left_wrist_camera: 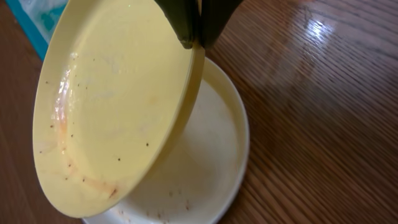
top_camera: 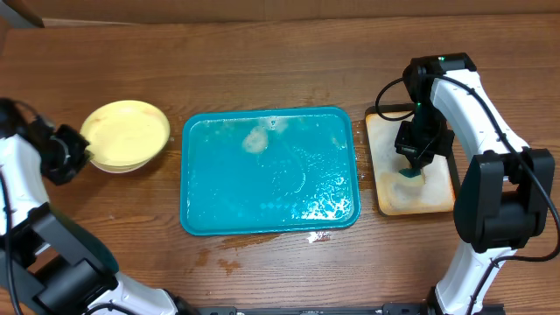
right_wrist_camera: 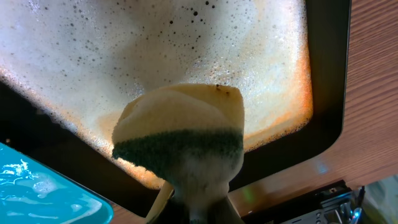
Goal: Clean dirty plates on tray and stack at the side
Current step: 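Lower the yellow plate onto the white plate stack and release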
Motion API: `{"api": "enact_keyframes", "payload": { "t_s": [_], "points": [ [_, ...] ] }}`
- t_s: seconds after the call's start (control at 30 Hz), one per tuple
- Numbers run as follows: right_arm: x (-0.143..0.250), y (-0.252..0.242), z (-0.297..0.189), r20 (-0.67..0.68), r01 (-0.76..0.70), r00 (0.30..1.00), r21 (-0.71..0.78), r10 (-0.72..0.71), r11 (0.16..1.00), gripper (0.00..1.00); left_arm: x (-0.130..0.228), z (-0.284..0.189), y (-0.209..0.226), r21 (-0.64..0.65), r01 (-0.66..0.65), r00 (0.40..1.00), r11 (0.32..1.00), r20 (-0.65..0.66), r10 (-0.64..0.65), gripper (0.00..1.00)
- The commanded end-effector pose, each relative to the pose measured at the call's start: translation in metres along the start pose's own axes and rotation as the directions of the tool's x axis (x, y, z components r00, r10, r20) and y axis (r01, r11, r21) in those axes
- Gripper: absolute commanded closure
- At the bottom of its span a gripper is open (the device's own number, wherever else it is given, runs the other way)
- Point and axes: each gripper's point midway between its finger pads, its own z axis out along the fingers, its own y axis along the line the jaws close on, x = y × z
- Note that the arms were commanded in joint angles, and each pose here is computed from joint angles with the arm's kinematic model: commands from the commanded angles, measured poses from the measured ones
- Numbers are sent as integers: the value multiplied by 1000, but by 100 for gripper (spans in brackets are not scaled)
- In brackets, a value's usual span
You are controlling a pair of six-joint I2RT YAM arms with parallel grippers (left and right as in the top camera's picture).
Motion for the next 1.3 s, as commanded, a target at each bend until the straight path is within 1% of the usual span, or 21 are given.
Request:
{"api": "enact_keyframes", "payload": {
  "t_s": [0.0,0.1,0.2,0.37,0.53,0.7,0.97,1.03,1.1,1.13,1.17,1.23,1.27],
  "points": [
    [2,0,-1,-3,3,1000,-4,-3,1000,96,-3,-4,-1,69,-15,1000,997,21,14,96],
    [4,-1,-1,-11,4,1000,0,-4,1000,96,-9,1,7,68,-14,999,998,51,10,96],
    [5,-2,-1,-13,4,1000,1,-4,1000,96,-7,12,11,70,-16,998,997,61,11,96],
    [5,-2,-1,-14,4,1000,2,-4,1000,96,5,37,21,64,5,1000,998,29,-7,96],
    [6,-3,-1,-20,5,1000,5,-5,1000,96,7,52,29,49,19,1000,999,6,-19,96],
    [8,-3,-1,-25,5,1000,8,-5,1000,96,2,55,36,11,29,999,1000,27,-29,95],
    [11,-5,-2,-38,7,999,15,-6,1000,96,-13,54,39,-9,13,996,1000,90,-12,91],
    [11,-5,-2,-39,7,999,16,-6,1000,96,-15,54,37,-8,9,995,1000,98,-8,76],
    [11,-5,-2,-39,7,999,16,-6,1000,96,-17,54,36,-4,6,994,1000,105,-5,47],
    [11,-5,-2,-38,7,999,15,-6,1000,96,-17,54,36,-4,6,994,1000,105,-5,36],
    [11,-5,-1,-38,7,999,15,-6,1000,96,-17,54,36,-3,6,995,1000,105,-5,22],
    [10,-5,-1,-36,6,999,14,-6,1000,86,-15,55,31,25,3,995,1000,96,-5,1],
    [10,-5,-1,-34,7,999,13,-6,1000,81,-14,55,26,52,-2,996,999,89,-2,0]
  ]
}}
